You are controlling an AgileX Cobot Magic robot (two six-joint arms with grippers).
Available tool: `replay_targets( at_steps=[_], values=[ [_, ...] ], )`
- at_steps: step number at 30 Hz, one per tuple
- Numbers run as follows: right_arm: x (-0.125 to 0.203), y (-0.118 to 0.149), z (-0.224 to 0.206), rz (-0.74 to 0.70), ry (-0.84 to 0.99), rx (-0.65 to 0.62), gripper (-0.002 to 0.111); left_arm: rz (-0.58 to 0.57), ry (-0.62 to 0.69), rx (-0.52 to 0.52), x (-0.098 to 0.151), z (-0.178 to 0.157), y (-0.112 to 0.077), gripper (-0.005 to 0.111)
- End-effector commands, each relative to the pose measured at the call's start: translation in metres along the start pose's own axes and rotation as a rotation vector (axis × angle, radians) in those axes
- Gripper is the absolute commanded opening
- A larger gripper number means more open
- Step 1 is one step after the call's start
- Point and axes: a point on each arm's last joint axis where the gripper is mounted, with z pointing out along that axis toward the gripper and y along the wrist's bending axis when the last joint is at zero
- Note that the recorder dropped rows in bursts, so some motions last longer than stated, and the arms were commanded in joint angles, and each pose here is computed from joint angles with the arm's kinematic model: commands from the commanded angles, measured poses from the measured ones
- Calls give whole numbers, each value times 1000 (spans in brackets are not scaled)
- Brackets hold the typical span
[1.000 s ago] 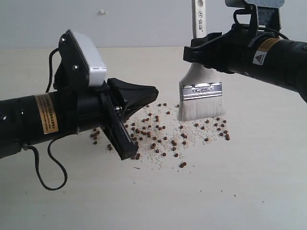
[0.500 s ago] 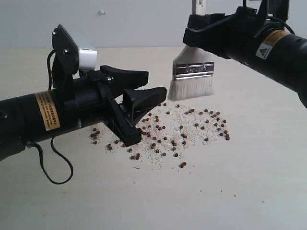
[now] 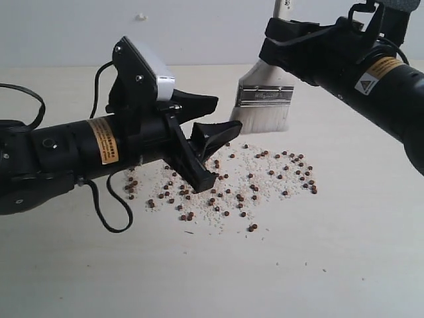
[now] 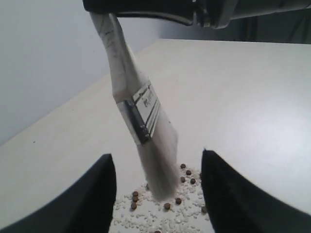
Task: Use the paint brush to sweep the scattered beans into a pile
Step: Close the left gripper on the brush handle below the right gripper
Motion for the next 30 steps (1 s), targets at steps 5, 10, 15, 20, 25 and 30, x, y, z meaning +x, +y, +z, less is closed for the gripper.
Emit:
replay_targets(
  at_steps=[5,10,15,20,25,30],
  values=[
    [10,0,6,13,-44,-52,0,-63,-27,-76,-3,14,11,52],
    [10,2,7,2,-72,-83,0,-63,-8,-80,1,26,15,52],
    [10,2,7,-3,-67,-85,0,-65,16,-99,-1,35,21,52],
    [10,2,7,-9,-65,-84,0,-78,-22,-104,-13,41,25,51],
    [11,3,7,-19,-54,-96,0,-91,-26,-106,-14,47,27,51],
    [12,3,7,-22,-48,-100,0,-105,-11,-106,-7,52,28,51]
  ],
)
